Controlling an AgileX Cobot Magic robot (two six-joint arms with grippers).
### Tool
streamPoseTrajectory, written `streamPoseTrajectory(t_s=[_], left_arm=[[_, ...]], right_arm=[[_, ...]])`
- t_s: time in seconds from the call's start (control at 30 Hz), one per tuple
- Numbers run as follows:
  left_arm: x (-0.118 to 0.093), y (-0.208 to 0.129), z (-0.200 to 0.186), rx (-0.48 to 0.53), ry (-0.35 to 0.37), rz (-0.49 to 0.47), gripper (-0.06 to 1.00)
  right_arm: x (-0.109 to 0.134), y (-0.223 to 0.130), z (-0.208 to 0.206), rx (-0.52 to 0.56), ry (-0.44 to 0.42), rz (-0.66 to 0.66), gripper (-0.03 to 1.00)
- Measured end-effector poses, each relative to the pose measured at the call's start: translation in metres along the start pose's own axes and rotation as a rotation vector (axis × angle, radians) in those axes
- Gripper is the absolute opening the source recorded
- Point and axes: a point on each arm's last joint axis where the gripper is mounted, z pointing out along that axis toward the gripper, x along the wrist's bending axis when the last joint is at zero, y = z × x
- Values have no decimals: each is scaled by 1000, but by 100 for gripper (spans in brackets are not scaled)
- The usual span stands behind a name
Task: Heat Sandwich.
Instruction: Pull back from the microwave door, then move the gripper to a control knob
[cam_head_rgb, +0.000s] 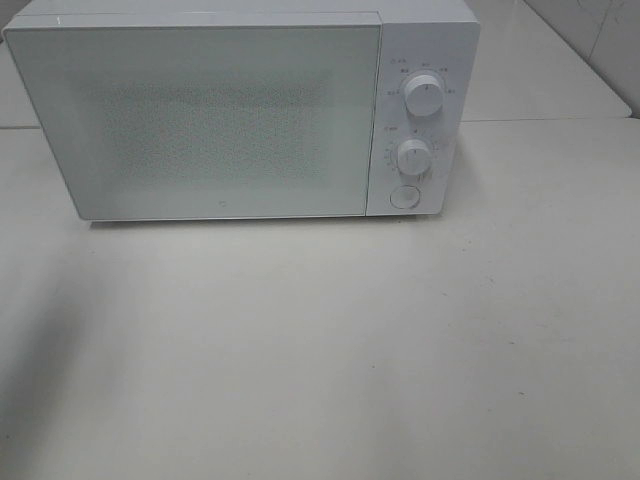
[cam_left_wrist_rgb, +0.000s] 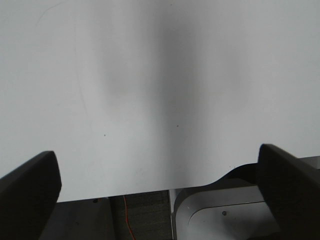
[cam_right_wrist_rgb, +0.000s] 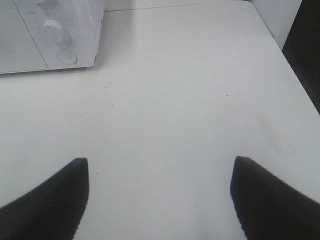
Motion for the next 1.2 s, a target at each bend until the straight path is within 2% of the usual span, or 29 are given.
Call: streamPoseTrajectory(t_s=[0.2,0.63,0.67,0.8,1.0,1.2], left_arm=[[13,-16,-24,-42,12,-60,99],[7,-83,-97,-378,25,-40,99],[7,-83,-97,-378,25,-40,99],[6,-130,-82,-431,40,31,99],[6,-159,-57,-493,52,60,99],[5,-189,-43,-650,65,68,99]], right_arm=[[0,0,0,0,0,0,76],[0,0,0,0,0,0,76],[0,0,0,0,0,0,76],[0,0,0,0,0,0,76],[0,0,0,0,0,0,76],[0,0,0,0,0,0,76]])
